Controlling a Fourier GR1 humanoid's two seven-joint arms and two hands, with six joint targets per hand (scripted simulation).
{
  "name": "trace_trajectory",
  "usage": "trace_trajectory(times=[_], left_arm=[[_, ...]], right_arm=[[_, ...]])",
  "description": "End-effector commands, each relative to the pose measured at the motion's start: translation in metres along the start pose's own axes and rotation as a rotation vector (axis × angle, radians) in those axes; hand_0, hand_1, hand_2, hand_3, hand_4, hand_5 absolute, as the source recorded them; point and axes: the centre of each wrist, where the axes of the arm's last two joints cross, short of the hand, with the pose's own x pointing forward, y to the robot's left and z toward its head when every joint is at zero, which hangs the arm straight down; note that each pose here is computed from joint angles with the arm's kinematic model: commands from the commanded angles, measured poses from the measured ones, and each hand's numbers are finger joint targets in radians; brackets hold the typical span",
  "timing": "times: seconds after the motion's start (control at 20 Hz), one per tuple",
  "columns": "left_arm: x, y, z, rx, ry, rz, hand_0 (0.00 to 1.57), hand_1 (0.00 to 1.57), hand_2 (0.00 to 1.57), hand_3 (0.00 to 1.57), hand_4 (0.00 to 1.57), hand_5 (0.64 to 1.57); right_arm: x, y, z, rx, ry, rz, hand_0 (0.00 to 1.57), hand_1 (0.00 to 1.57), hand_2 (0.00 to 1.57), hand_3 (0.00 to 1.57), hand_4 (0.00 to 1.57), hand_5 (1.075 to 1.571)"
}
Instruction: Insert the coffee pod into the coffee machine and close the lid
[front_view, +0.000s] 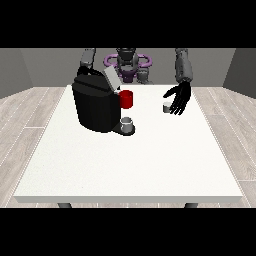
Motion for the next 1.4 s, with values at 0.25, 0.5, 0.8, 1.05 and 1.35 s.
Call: trace_trajectory(times=[0.25, 0.5, 0.8, 1.05, 1.35], left_arm=[[0.043, -0.004, -0.030, 0.056, -0.096, -0.234, 1.04, 1.04, 1.11, 0.91, 0.46, 1.571], [0.010, -0.002, -0.020, -0.058, -0.029, -0.339, 0.83, 0.83, 1.00, 0.86, 0.34, 1.571], [0.026, -0.020, -0.033, -0.155, 0.000, -0.434, 0.79, 0.79, 0.96, 0.85, 0.39, 1.571], [-0.002, -0.039, -0.025, -0.168, 0.019, -0.388, 0.91, 0.91, 1.05, 0.96, 0.41, 1.571], [0.017, -0.008, -0.041, -0.099, -0.088, -0.294, 1.37, 1.37, 1.37, 1.30, 0.48, 1.571]], right_arm=[[-0.023, -0.005, -0.018, 0.000, -0.004, 0.007, 0.00, 0.00, 0.00, 0.00, 0.00, 1.571], [-0.030, 0.001, -0.007, 0.032, 0.021, 0.029, 0.00, 0.00, 0.00, 0.00, 0.00, 1.571], [-0.035, 0.001, -0.022, 0.006, 0.059, -0.021, 0.00, 0.00, 0.00, 0.00, 0.00, 1.571], [-0.037, 0.003, -0.005, 0.024, 0.091, -0.031, 0.00, 0.00, 0.00, 0.00, 0.00, 1.571], [-0.047, 0.012, -0.001, -0.033, 0.110, 0.076, 0.00, 0.00, 0.00, 0.00, 0.00, 1.571]])
